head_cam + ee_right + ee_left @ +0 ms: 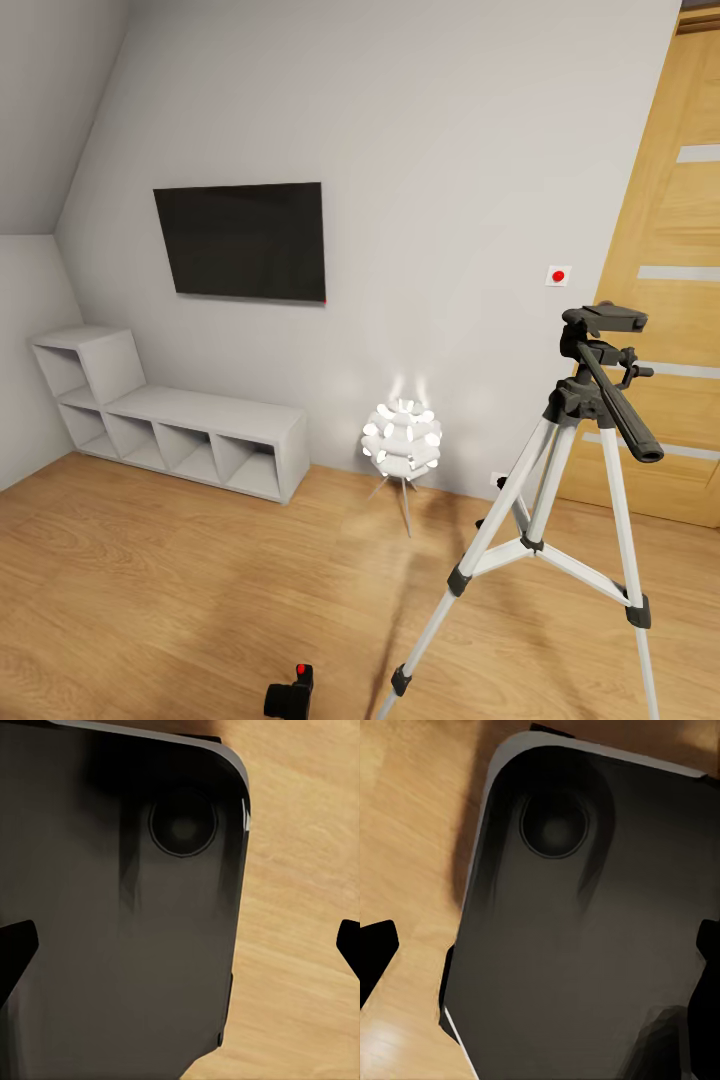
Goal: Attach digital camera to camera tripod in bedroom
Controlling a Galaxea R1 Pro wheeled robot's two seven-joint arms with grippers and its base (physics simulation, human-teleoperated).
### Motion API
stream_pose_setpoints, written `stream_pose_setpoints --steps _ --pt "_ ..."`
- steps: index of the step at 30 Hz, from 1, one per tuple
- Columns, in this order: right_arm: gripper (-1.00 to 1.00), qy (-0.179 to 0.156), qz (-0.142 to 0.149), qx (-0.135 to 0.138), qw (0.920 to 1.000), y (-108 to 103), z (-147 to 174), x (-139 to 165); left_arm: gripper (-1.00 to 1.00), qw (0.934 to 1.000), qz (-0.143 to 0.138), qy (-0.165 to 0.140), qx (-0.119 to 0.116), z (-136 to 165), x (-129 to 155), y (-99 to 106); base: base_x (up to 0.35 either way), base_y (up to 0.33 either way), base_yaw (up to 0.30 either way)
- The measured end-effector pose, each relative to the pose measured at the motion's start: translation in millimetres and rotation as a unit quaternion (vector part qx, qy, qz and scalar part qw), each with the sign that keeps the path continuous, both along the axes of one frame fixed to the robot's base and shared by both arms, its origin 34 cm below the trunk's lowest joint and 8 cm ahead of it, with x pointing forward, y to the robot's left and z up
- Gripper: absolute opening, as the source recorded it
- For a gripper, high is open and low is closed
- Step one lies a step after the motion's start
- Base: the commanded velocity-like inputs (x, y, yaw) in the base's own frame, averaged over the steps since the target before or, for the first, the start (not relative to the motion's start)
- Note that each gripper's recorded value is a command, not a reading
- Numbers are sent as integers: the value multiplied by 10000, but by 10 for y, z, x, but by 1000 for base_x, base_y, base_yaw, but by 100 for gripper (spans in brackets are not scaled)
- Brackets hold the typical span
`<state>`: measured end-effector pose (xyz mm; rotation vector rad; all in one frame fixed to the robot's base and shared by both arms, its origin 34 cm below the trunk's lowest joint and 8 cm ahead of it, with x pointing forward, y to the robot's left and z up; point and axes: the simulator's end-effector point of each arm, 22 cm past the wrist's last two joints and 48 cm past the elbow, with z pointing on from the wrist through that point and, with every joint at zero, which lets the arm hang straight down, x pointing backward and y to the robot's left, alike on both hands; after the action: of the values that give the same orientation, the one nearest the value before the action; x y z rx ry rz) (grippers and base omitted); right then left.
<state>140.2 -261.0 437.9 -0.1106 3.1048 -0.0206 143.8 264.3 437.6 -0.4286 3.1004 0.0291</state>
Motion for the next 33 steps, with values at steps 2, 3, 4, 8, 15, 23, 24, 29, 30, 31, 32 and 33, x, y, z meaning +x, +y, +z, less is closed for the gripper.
stream_pose_setpoints --steps 2,3,4,8,15,23,24,29,30,31,32,33 --pt "100 -12 1 2 10000 2 0 12 100 9999 -10 -168 27 4 177 49 0 0 0" --pt "100 -70 2 1 10000 0 0 67 100 9993 -22 -363 60 19 391 101 0 0 0" --pt "100 -119 2 2 9999 -1 1 117 100 9989 -27 -457 78 31 503 126 0 0 0" --pt "100 -465 1 -4 9989 -18 20 472 100 9976 -46 -672 133 96 894 205 0 0 0" --pt "100 -1032 -38 -44 9946 -56 149 1243 100 9980 -118 -589 178 279 1489 258 0 0 0" --pt "100 -1548 -120 -75 9878 -81 495 2453 100 9952 -120 -958 132 604 2444 216 0 0 0" --pt "100 -1581 -124 -72 9873 -79 514 2507 100 9948 -107 -1001 127 616 2484 209 0 0 0" --pt "100 -1653 -138 -42 9861 -37 554 2625 100 9925 -59 -1212 134 661 2631 186 0 0 0" --pt "100 -1660 -141 -37 9860 -29 557 2635 100 9922 -53 -1239 136 667 2648 182 0 0 0" --pt "100 -1664 -143 -33 9859 -21 560 2644 100 9919 -44 -1265 139 671 2664 180 0 0 0" --pt "100 -1667 -147 -30 9859 -15 562 2649 100 9916 -39 -1288 142 676 2677 176 0 0 0" --pt "100 -1670 -151 -29 9858 -12 563 2654 100 9913 -33 -1307 142 679 2688 171 0 0 0"
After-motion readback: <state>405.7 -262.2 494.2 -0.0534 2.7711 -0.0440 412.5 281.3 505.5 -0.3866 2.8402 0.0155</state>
